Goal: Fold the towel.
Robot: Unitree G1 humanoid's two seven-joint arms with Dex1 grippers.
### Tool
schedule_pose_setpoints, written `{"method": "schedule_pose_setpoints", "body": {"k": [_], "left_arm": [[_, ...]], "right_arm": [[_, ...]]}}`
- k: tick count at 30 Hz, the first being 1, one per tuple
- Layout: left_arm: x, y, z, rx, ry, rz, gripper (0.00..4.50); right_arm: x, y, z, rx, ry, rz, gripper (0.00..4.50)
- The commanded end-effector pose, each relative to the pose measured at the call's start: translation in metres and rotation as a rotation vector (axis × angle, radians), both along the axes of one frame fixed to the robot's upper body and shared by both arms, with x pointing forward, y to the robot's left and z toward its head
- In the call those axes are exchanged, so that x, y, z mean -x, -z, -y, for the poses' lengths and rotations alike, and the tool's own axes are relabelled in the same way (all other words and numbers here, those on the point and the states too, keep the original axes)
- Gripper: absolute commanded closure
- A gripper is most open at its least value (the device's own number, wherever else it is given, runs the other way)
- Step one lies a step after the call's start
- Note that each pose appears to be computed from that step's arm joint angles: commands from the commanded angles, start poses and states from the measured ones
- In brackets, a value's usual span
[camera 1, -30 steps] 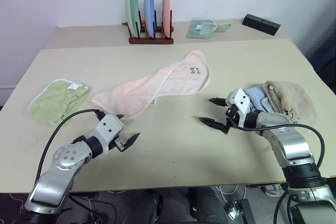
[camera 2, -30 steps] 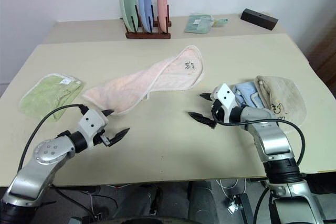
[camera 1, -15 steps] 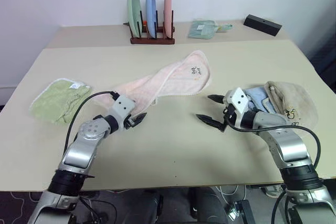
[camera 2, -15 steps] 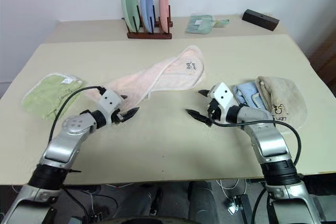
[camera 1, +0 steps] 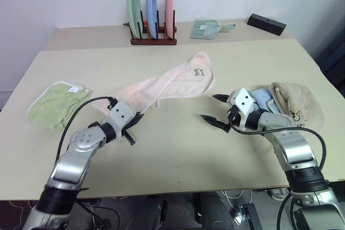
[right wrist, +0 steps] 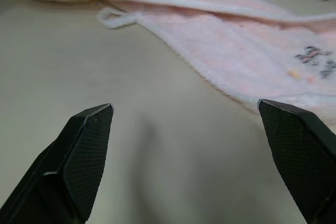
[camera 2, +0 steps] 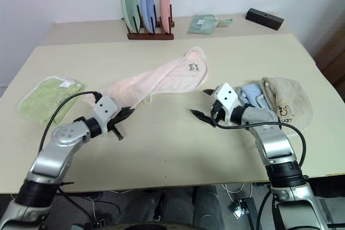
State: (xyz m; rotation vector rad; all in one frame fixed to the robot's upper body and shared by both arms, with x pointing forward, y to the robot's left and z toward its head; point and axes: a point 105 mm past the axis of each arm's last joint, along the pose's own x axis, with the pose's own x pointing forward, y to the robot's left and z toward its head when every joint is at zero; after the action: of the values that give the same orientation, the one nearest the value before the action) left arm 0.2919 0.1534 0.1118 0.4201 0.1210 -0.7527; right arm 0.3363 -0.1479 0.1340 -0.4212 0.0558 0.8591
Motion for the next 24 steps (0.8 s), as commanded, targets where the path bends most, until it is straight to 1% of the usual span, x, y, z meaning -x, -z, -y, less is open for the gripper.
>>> {"method": "schedule_pose_setpoints", "body": {"k": [1,2,4,6,8,11,13,15,20,24], "left_arm": [[0.039,-0.012,-0.006,0.006,0.072,-0.061,4.46],[0.050,-0.007,-0.012,-0.015,0.076,-0.099,4.46],[0.065,0.001,-0.025,-0.055,0.053,-0.148,4.46],[0.070,0.008,-0.041,-0.085,-0.010,-0.180,4.46],[0.072,0.008,-0.050,-0.080,-0.050,-0.188,4.46],[0.066,0.007,-0.063,-0.088,-0.125,-0.162,4.46],[0.060,0.006,-0.066,-0.097,-0.150,-0.139,4.46],[0.056,0.004,-0.066,-0.080,-0.162,-0.120,4.46],[0.044,0.002,-0.079,-0.064,-0.253,-0.064,4.46],[0.027,-0.013,-0.093,0.060,-0.377,0.006,4.46]], "right_arm": [[-0.012,-0.024,-0.002,0.096,-0.010,0.157,0.00],[-0.017,-0.028,-0.002,0.117,-0.002,0.190,0.00],[-0.027,-0.036,-0.001,0.151,0.020,0.244,0.00],[-0.037,-0.043,-0.001,0.181,0.039,0.296,0.00],[-0.046,-0.050,0.000,0.209,0.064,0.343,0.00],[-0.060,-0.052,-0.001,0.294,0.077,0.414,0.00],[-0.066,-0.043,-0.003,0.395,0.042,0.447,0.00],[-0.070,-0.036,-0.006,0.457,0.014,0.467,0.00],[-0.073,-0.025,-0.008,0.514,-0.036,0.493,0.00],[-0.069,-0.018,-0.016,0.513,-0.084,0.500,0.00]]}}
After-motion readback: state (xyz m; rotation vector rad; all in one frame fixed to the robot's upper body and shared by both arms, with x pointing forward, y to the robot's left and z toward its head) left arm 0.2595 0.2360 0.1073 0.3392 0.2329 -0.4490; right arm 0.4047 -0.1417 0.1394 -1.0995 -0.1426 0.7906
